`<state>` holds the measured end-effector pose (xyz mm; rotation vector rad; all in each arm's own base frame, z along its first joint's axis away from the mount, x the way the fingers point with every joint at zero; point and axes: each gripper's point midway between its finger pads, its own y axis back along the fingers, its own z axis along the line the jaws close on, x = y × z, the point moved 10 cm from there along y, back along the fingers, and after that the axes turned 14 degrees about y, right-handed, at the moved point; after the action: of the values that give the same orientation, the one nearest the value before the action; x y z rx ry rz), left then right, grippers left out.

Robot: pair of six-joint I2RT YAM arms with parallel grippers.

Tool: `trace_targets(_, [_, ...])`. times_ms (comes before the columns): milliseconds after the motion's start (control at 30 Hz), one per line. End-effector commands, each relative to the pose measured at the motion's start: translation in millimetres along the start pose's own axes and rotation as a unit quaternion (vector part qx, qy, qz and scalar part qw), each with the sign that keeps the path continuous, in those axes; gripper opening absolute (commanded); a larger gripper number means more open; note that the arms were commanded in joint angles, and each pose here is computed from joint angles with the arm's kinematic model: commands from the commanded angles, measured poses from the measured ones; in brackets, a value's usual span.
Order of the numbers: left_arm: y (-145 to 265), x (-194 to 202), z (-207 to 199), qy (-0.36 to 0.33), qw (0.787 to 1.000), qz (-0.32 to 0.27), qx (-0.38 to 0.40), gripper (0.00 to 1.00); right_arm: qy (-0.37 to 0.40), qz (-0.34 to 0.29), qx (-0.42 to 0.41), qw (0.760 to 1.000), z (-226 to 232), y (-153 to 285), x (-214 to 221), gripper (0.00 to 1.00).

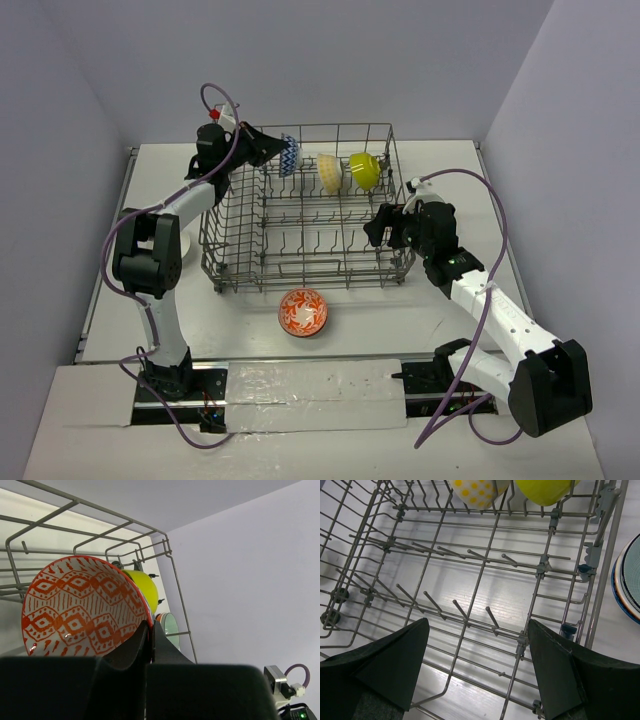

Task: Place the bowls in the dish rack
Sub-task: Insert the bowl into the dish rack.

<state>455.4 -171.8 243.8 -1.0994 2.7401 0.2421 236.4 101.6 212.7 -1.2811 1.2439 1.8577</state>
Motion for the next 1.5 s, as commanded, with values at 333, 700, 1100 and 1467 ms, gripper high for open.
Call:
trace_targets(333, [-20,25,50,0.056,0.994,0.002,-0.097,0.00,0.016,-0.053,-0.015,0.998,6,9,-26,0.87])
trace_targets(700, [-24,38,-4,0.027,0.998,-0.004,-0.051,0.00,0.017,-0.055,-0.016,0.998,6,9,-27,0.87])
trace_targets(1100, [-15,43,-48,-0.006,1.000,-0.008,-0.020,0.00,0.017,-0.053,-0.014,0.998,6,9,-26,0.87])
trace_targets(1467, [-24,41,-30,-0.004,0.999,-0.009,-0.037,0.00,0.018,-0.053,-0.016,0.998,7,10,-25,0.87])
